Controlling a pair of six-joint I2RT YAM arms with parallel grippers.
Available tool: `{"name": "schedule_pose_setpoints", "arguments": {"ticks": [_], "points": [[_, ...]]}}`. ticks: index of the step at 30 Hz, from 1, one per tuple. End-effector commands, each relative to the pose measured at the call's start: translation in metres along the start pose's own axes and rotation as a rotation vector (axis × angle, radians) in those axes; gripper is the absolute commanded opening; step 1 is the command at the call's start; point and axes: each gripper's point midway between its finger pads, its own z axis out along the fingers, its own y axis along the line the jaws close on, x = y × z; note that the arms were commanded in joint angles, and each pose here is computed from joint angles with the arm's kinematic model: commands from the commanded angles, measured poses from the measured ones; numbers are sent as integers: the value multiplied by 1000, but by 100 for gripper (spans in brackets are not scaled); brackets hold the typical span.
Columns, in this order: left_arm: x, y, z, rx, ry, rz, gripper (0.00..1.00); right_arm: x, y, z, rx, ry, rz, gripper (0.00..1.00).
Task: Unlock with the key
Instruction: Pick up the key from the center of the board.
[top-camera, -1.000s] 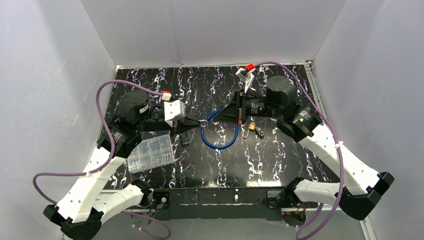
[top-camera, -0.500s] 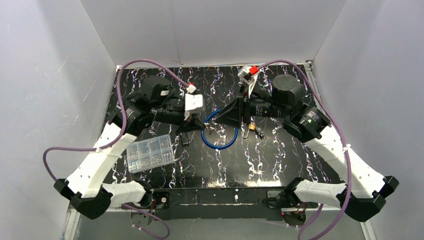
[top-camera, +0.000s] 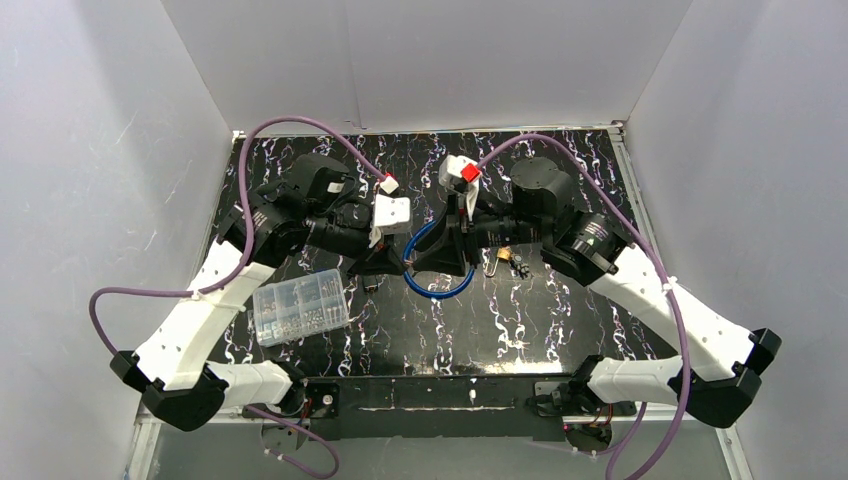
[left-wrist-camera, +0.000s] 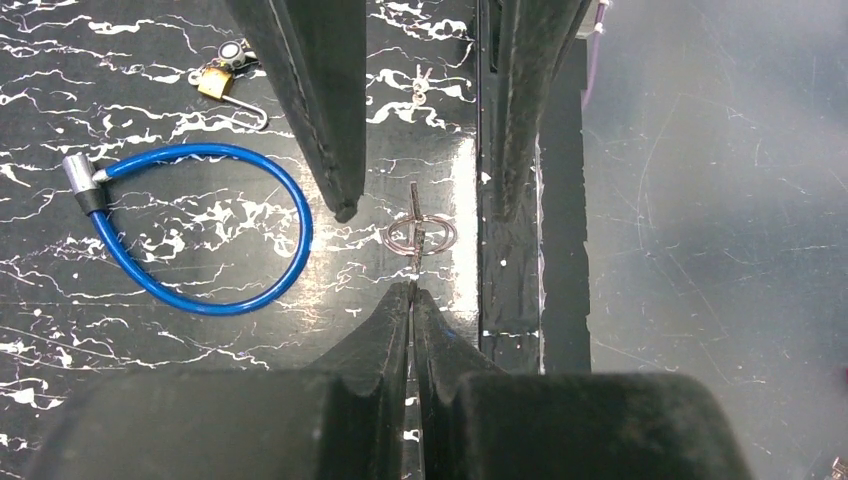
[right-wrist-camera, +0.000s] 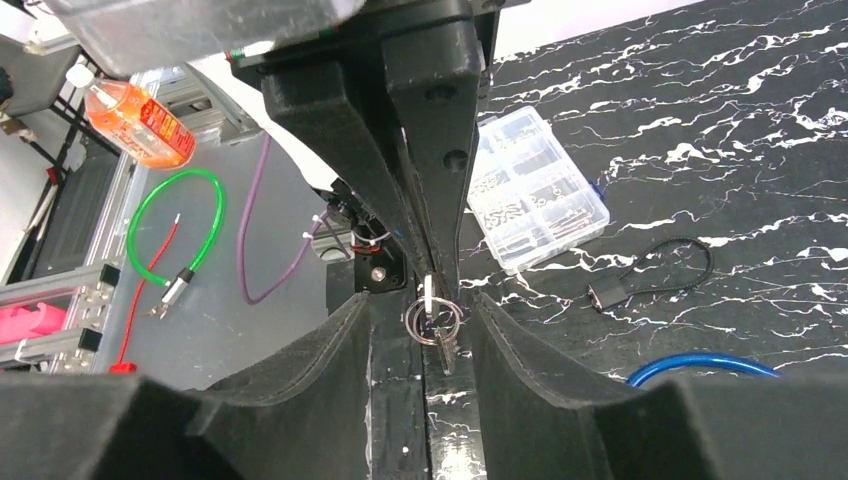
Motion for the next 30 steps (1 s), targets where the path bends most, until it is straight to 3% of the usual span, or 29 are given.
{"name": "schedule_pose_setpoints", "arguments": {"ticks": [1, 7, 15, 21, 23, 30], "points": [[-11, -17, -10, 42, -37, 15, 0, -11, 7, 6, -26, -48, -70, 45], [-10, -19, -11, 45, -32, 13, 0, -7, 10, 17, -50, -31, -47, 27], [-10, -17, -13, 25, -30, 31, 0, 6, 9, 24, -43, 13, -21, 24], [-10, -18, -15, 25, -26, 37, 0, 13, 2, 25, 11, 52, -33, 11], [-11, -18, -15, 24, -28, 37, 0, 16, 0, 26, 26, 69, -35, 12], [-11, -18, -16, 20, -26, 47, 0, 20, -2, 24, 42, 68, -50, 35]]}}
